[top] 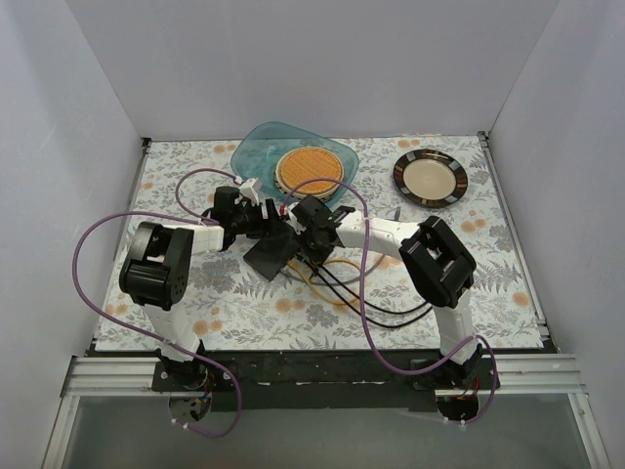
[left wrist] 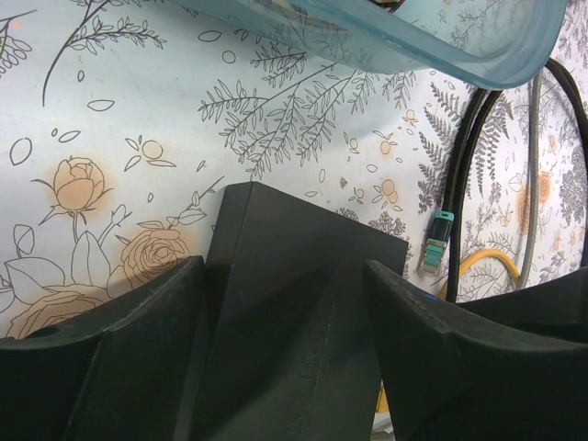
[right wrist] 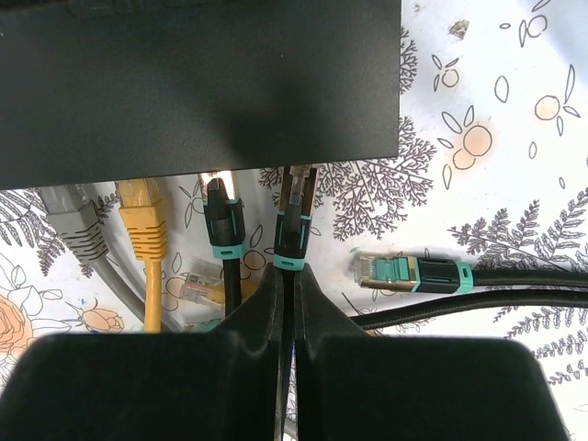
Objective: Insert the plug into the switch port
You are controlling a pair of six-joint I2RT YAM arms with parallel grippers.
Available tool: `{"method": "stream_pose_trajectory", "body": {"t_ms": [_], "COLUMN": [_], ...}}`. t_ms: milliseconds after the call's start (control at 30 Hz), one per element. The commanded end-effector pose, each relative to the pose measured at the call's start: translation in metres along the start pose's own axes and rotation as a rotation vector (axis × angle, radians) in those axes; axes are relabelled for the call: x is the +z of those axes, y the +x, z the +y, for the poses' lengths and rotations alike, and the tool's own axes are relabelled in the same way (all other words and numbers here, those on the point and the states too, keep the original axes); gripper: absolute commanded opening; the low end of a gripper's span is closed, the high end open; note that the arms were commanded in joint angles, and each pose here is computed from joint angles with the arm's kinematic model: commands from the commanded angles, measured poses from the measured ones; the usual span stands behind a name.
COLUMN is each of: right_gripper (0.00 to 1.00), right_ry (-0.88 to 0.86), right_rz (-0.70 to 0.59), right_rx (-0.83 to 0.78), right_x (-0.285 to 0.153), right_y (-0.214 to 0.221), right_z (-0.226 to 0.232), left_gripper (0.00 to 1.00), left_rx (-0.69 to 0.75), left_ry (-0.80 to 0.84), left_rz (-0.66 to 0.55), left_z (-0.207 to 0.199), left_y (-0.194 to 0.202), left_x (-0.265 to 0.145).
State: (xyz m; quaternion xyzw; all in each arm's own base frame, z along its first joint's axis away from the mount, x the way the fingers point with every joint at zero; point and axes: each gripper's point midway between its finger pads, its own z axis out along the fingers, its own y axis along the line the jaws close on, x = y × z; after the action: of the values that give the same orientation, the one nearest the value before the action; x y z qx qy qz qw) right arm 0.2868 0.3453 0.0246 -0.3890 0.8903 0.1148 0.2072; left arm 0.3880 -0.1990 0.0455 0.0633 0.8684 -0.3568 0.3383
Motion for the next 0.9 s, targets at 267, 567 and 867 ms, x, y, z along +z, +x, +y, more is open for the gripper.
{"method": "stream_pose_trajectory", "body": {"t_ms": [267,567,867], "right_gripper": [0.01,0.01,0.01], "right_ry": [-0.042,-0.067,-0.083], "right_rz": [-0.314,-0.429,-0.403], "right_rx": [0.018,-0.024,-0.05], "right_x": [-0.007,-0.014,-0.02], "right_y": [-0.081,-0.102,-0.093], "right_z": [0.003,0.003,0.005], "left_gripper": [0.58,0.56,0.55], "left_rx": [0.003,0.01,0.038], "left_ry": [0.194,0.226,0.169], "left_rz": [0.164,0.219,0.201], "left_z": [-0.049,-0.054,-0.043], "left_y": [0.039,0.052,0.054], "left_x": [0.004,0.009,0.015]}}
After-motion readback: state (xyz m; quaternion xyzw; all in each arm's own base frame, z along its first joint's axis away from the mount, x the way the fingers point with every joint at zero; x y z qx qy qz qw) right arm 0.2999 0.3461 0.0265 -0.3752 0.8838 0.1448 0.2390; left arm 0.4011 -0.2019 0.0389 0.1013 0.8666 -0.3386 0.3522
